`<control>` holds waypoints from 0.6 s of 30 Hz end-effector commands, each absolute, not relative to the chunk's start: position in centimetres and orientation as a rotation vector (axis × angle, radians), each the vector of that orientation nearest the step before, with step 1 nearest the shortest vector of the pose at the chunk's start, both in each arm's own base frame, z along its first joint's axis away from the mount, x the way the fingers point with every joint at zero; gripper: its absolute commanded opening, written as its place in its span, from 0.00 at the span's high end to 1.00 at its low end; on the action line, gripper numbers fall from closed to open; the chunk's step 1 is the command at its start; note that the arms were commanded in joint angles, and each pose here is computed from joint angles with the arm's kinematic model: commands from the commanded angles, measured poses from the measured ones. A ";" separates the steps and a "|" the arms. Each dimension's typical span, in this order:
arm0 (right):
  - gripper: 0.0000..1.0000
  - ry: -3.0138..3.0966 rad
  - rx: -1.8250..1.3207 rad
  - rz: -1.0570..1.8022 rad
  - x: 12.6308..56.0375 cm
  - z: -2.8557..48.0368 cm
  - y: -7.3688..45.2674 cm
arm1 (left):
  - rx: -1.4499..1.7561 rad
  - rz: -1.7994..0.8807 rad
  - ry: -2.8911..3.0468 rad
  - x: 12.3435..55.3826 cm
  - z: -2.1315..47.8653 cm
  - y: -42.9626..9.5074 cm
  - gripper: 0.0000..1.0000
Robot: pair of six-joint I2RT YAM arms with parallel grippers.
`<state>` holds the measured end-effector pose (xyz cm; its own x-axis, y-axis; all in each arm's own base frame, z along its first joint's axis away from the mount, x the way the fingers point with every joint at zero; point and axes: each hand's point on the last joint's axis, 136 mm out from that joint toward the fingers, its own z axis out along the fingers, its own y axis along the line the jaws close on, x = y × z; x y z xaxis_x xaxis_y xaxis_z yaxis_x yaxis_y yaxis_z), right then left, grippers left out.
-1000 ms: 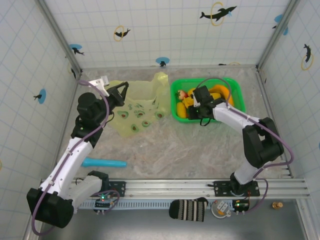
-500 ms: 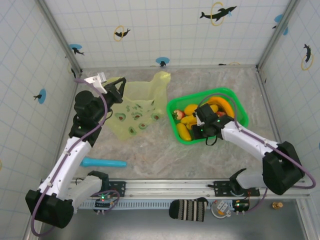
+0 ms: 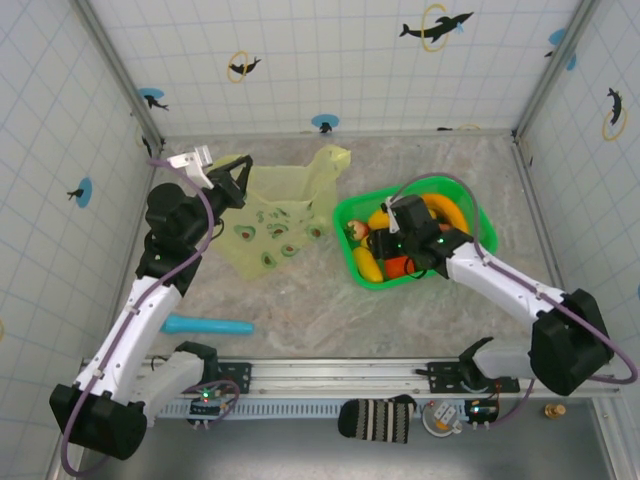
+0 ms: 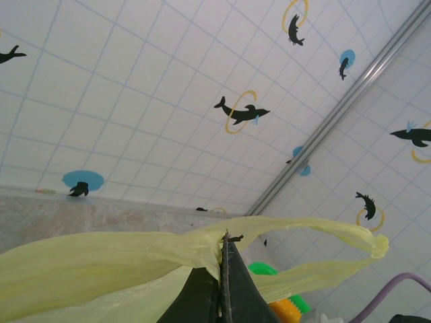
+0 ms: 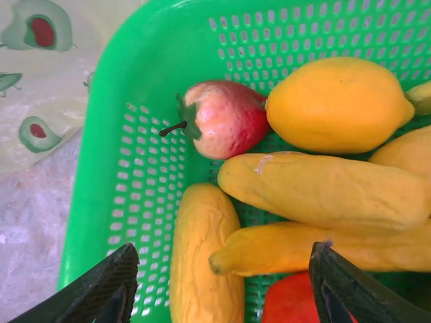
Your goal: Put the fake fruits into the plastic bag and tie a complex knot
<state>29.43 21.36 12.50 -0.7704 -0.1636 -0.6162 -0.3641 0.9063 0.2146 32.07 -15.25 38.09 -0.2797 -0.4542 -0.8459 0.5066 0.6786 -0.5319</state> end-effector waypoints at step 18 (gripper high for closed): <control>0.77 2.372 -0.359 0.408 31.5 8.3 21.1 | 0.118 -0.950 1.556 31.5 39.7 -16.3 1.00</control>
<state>30.80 21.00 7.90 -0.7476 -0.1504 -0.6469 -0.3535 0.9147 0.1957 31.85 -15.85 37.95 -0.2941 -0.4430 -0.8469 0.5244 0.6660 -0.5305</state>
